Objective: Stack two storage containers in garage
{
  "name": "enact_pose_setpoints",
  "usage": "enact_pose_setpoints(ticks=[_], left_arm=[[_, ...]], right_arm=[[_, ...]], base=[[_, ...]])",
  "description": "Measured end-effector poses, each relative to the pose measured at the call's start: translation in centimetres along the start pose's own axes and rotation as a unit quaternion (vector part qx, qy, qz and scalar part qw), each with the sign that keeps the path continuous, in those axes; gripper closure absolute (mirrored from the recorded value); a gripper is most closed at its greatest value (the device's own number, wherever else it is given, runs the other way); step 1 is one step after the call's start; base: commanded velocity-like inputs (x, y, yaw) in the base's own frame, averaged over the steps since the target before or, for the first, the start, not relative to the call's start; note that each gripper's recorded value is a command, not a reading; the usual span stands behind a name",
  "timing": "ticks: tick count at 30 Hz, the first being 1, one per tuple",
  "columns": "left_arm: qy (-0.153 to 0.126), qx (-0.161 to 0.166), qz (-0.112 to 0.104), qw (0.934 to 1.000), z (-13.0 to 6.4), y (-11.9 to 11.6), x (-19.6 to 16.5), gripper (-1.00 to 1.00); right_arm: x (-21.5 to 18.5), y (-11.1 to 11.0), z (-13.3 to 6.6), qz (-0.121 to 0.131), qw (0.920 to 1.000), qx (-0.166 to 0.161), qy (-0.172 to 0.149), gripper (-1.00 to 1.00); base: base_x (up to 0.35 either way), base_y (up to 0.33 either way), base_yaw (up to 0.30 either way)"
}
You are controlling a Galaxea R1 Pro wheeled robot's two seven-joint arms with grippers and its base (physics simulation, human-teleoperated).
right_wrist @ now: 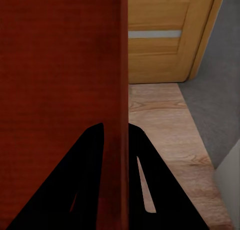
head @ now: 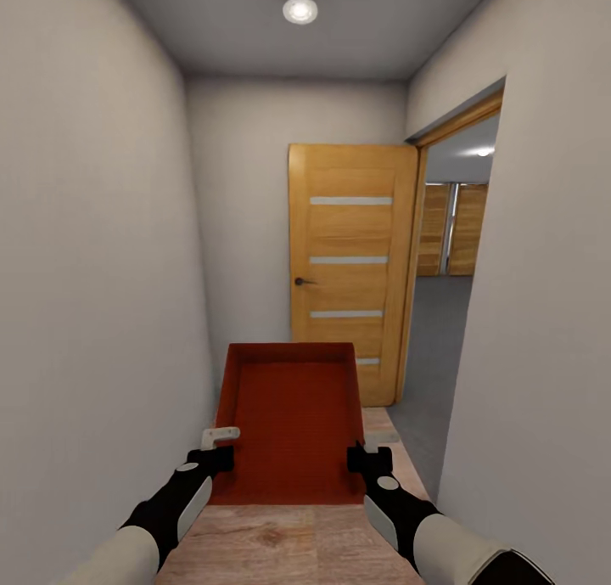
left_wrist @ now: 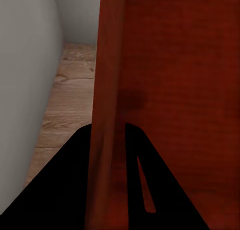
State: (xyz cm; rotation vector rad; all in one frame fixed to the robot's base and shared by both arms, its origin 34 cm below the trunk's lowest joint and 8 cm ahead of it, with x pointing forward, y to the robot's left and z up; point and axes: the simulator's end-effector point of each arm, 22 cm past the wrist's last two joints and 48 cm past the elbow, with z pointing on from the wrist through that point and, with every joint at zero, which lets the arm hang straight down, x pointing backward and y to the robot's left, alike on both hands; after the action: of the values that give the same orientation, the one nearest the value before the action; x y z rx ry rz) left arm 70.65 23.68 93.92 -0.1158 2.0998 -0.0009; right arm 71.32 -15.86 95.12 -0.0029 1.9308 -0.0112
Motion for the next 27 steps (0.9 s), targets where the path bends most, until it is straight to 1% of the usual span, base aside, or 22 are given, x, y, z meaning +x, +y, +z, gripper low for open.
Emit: enact_pose_setpoints(ticks=[27], left_arm=[[0.0,0.0,0.0,1.0,0.0,0.01,0.0,1.0]], right_arm=[[0.0,0.01,0.0,0.0,1.0,0.0,0.0,1.0]], base=[[0.321,0.0,0.0]])
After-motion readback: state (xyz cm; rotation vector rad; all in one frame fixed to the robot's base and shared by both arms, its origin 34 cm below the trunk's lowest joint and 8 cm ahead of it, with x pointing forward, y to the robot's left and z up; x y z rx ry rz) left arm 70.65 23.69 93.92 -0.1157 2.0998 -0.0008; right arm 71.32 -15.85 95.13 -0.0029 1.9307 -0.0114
